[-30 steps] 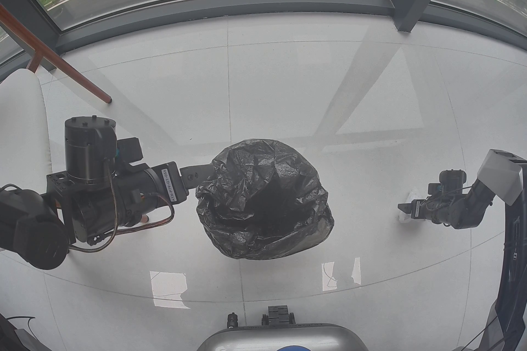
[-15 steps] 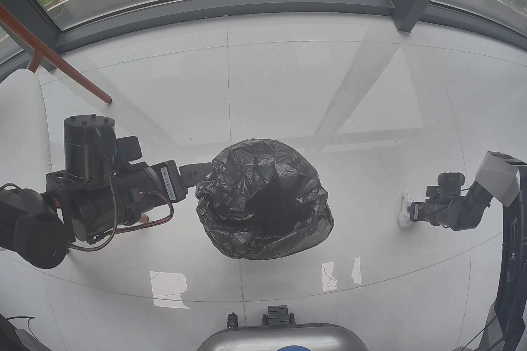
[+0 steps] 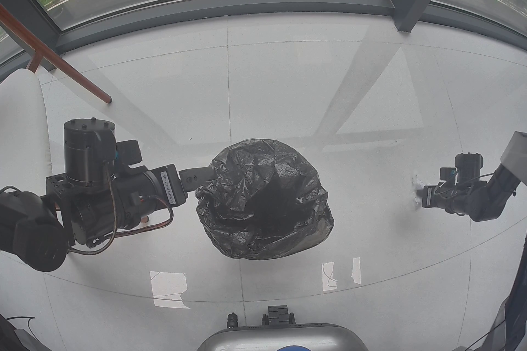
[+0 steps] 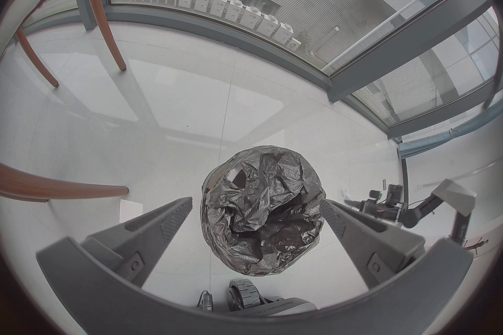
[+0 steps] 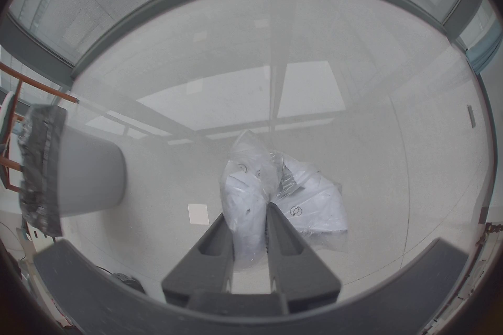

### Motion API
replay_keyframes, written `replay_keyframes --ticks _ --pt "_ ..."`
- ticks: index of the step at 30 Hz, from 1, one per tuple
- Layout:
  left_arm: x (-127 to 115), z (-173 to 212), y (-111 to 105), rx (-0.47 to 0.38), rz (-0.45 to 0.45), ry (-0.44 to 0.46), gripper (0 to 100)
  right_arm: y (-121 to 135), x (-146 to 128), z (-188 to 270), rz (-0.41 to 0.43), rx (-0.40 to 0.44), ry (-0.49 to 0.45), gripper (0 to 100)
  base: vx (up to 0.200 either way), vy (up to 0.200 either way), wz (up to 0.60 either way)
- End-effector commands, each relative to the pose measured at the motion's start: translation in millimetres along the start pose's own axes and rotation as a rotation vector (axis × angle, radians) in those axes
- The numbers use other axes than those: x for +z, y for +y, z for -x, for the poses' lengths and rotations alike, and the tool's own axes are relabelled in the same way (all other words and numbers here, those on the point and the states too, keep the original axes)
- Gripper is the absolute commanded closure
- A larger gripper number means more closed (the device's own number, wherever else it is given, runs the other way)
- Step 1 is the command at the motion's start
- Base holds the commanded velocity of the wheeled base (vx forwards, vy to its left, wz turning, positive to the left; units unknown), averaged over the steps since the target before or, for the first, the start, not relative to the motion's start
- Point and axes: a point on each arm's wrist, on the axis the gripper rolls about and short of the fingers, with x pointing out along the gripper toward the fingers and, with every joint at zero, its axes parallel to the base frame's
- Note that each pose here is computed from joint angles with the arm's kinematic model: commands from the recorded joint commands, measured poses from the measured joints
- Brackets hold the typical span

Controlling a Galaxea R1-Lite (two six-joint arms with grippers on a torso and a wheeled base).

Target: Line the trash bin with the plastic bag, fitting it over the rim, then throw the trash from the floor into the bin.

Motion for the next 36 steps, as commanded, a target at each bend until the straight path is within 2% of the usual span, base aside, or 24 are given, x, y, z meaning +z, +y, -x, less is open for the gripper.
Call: replay_keyframes --ticks 1,5,9,10,12,14,18,20,22,26,31,36 --pt "-11.8 5.0 2.0 0.002 -0.006 0.037 0 42.5 38.3 91.8 0.066 0.076 -0.168 100 0.000 0.000 0.00" --pt "-14.3 15.2 1.8 -0.007 -0.009 0.035 0 66.8 50.1 128.2 0.099 0.132 -0.242 100 0.000 0.000 0.00" --pt "-16.5 19.5 3.3 -0.005 -0.009 0.037 0 106.8 62.5 184.3 0.094 0.285 -0.242 100 0.000 0.000 0.00" --pt "-16.5 19.5 3.3 -0.005 -0.009 0.037 0 106.8 62.5 184.3 0.094 0.285 -0.242 100 0.000 0.000 0.00" --pt "-15.8 32.3 5.5 -0.005 -0.009 0.017 0 131.0 67.3 211.9 0.075 0.385 -0.241 100 0.000 0.000 0.00" --pt "-15.6 43.6 7.0 -0.009 -0.010 0.003 0 142.8 67.2 221.3 0.073 0.435 -0.236 100 0.000 0.000 0.00" --pt "-17.1 74.8 9.8 -0.006 -0.019 -0.005 0 164.4 63.0 226.9 0.070 0.522 -0.218 100 0.000 0.000 0.00" --pt "-15.1 85.7 10.8 -0.002 -0.056 -0.019 0 175.6 60.7 229.9 0.068 0.567 -0.207 100 0.000 0.000 0.00" --pt "-12.0 92.9 17.4 0.037 -0.092 -0.048 0 188.4 59.7 233.7 0.062 0.619 -0.193 100 0.000 0.000 0.00" --pt "-13.2 101.4 24.4 0.068 -0.090 -0.065 0 214.2 51.2 232.8 0.083 0.702 -0.143 100 0.000 0.000 0.00" --pt "-15.0 101.7 25.9 0.075 -0.087 -0.060 0 243.1 47.8 202.3 0.116 0.733 -0.124 100 0.000 0.000 0.00" --pt "-13.8 101.8 26.2 0.078 -0.087 -0.064 0 261.8 41.1 185.1 0.125 0.795 -0.136 100 0.000 0.000 0.00"
